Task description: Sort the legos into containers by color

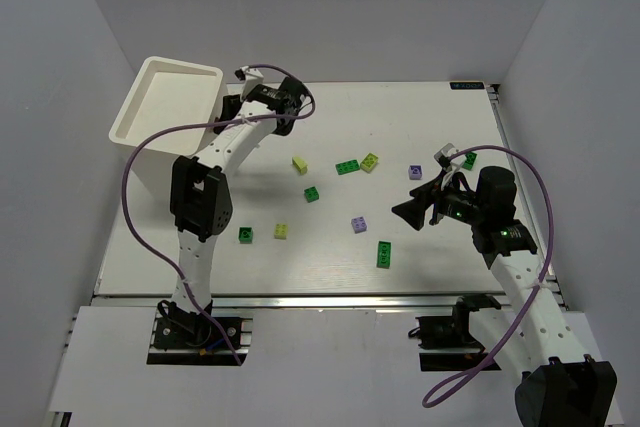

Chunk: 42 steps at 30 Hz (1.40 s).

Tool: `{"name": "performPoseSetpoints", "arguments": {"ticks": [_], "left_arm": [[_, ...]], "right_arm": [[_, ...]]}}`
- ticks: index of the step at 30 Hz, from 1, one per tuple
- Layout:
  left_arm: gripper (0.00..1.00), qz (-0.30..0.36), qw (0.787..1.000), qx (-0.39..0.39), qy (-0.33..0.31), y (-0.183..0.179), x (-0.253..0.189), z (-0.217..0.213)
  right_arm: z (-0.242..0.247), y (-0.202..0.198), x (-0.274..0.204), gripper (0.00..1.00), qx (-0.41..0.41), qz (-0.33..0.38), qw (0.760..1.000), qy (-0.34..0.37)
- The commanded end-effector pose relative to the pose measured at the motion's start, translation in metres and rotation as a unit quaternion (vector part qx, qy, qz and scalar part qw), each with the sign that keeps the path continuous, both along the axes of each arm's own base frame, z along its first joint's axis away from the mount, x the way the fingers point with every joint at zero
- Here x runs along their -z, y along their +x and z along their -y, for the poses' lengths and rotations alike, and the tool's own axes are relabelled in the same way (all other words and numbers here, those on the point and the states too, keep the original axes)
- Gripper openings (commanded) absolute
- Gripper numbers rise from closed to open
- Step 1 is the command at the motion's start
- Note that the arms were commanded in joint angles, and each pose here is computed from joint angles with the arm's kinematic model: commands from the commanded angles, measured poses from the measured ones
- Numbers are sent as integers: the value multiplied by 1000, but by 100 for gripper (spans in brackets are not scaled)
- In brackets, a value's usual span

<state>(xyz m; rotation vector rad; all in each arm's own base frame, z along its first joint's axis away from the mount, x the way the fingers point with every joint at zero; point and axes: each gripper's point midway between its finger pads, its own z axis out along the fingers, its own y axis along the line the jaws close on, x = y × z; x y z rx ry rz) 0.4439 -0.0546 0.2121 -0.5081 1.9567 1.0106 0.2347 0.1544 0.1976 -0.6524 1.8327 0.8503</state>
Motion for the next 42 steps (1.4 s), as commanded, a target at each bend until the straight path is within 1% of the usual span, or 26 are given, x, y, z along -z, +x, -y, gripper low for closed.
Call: {"name": "performPoseSetpoints", "arguments": {"ticks": [1, 14, 25, 31, 33, 36, 37, 40, 42], "left_arm": [[62, 27, 1000, -9, 0, 9, -5, -2], [58, 41, 999, -12, 4, 18, -4, 1], [57, 52, 998, -18, 25, 16, -13, -4], [53, 51, 998, -19, 28, 16, -11, -4], [51, 52, 998, -20, 30, 15, -11, -5], [43, 53, 998, -21, 34, 15, -11, -6], [37, 52, 998, -21, 36, 15, -11, -6], [30, 54, 998, -22, 38, 13, -12, -7], [28, 55, 997, -23, 43, 11, -14, -9]], "right_arm": [[-2, 5, -23, 79, 0, 30, 1000, 7], [-2, 5, -23, 79, 1, 29, 1000, 6], [-1, 6, -23, 80, 3, 30, 1000, 6], [-1, 6, -23, 80, 3, 29, 1000, 5], [-1, 6, -22, 80, 4, 29, 1000, 5], [-1, 7, -23, 80, 4, 29, 1000, 4], [-1, 7, -22, 80, 4, 29, 1000, 4], [0, 7, -23, 80, 5, 29, 1000, 4], [-1, 7, -23, 80, 3, 31, 1000, 4]]}}
